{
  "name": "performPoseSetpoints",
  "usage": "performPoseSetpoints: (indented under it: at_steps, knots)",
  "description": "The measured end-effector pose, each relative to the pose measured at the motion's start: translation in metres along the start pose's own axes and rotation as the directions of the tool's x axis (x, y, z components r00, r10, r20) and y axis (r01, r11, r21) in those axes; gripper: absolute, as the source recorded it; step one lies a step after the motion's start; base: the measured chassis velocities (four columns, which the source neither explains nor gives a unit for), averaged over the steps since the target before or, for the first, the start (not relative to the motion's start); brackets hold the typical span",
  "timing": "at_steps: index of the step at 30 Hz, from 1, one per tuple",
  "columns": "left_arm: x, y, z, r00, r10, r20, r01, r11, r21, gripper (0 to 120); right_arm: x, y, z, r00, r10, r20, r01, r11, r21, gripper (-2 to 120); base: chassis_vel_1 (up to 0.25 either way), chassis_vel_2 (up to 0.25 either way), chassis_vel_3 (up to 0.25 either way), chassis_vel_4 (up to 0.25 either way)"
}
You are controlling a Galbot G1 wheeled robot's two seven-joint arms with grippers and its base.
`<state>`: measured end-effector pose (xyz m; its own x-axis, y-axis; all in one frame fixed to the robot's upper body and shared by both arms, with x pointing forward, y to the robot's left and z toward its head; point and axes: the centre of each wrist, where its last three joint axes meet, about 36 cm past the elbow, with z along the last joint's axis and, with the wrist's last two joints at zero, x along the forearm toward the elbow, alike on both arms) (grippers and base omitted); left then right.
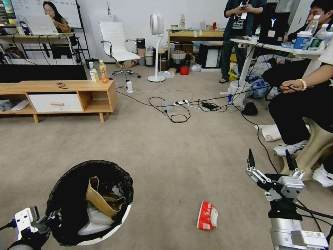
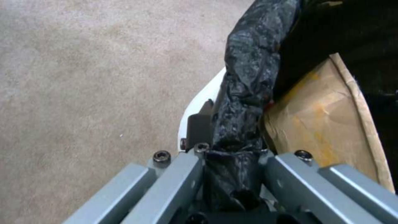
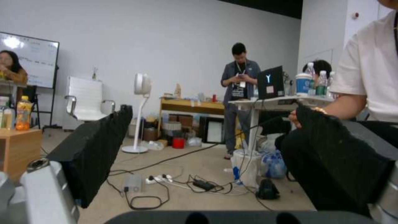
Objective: Pick up the trash bin and place the garbage on the floor into it.
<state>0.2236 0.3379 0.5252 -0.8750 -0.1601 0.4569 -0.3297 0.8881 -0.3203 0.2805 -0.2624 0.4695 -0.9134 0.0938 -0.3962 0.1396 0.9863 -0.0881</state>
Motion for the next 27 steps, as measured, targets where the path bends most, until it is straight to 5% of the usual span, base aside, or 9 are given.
performPoseSetpoints:
  at_steps: [13,19,25,27]
  knots:
    - [-0.005,0.003,0.001,1.000,-0.001,-0.004,0.001,1.000,0.004,1,-0.003,0.000,0.005,1.000,-0.011,-0.014,0.011,1.000,-0.006,100,-0.009,0.001,0.003,-0.005]
    - [-0.009,0.006,0.001,1.000,-0.005,-0.009,0.005,1.000,0.002,1,-0.008,0.000,-0.001,0.987,0.010,-0.159,-0.017,0.999,-0.045,100,0.000,0.000,0.000,0.000]
    - [-0.011,0.009,0.003,1.000,-0.013,-0.015,0.013,1.000,0.002,1,-0.019,-0.002,-0.014,0.887,-0.015,-0.462,-0.032,0.995,-0.094,100,0.000,0.000,0.000,0.000]
    - [-0.014,0.011,0.004,1.000,-0.020,-0.019,0.020,1.000,0.000,1,-0.028,0.000,-0.020,0.777,-0.052,-0.627,-0.040,0.991,-0.131,100,0.000,0.000,0.000,0.000]
